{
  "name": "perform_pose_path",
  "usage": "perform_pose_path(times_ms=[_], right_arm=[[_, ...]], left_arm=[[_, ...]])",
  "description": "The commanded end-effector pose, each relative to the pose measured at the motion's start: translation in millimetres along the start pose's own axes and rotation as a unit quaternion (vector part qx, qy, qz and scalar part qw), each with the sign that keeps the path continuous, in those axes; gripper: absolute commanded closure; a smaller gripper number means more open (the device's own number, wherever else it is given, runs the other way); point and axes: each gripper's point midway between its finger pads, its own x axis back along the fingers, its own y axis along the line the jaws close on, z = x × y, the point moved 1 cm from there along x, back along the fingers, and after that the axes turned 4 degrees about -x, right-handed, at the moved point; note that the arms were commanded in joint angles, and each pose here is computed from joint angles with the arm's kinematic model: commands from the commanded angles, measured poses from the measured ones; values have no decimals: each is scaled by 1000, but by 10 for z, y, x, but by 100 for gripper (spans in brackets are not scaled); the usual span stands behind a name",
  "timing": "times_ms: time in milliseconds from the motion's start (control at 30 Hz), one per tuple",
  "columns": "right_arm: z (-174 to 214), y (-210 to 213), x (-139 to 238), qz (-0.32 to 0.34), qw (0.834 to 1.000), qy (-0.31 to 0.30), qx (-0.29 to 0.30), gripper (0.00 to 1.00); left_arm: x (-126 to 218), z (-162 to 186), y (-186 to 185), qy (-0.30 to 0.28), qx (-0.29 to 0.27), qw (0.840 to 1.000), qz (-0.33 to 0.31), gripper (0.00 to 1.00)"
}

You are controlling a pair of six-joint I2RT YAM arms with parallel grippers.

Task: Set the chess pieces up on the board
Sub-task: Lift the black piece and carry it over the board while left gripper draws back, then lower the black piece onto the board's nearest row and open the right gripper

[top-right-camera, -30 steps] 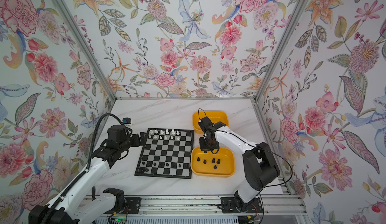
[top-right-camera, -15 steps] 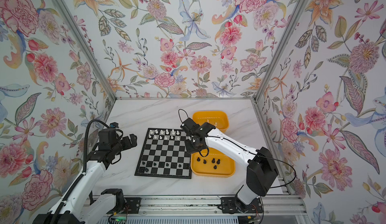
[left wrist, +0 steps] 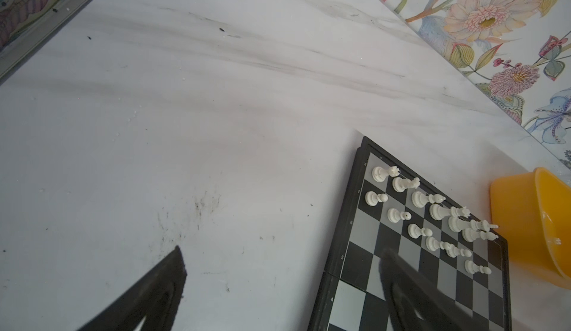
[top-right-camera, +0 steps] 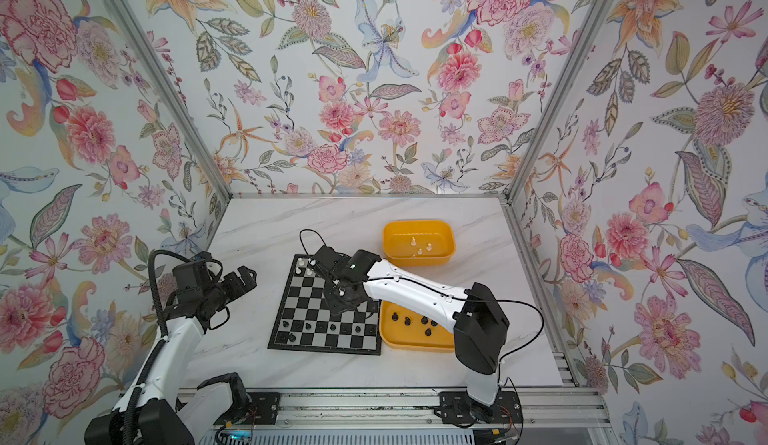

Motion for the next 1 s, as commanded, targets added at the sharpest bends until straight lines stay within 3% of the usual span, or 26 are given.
perform_pose_path(times_ms=[0, 367, 967], right_arm=[[59, 167, -102, 7, 1000, 17, 11, 90], [146, 564, -459, -4, 998, 48, 50, 90], [319, 861, -736, -22, 992, 86, 93, 91]], left_arm=[[21, -36, 21, -4, 2, 1000, 11, 1], [-20, -53, 192, -11, 52, 999, -6, 1], [44, -32, 281, -20, 76, 997, -14, 2]])
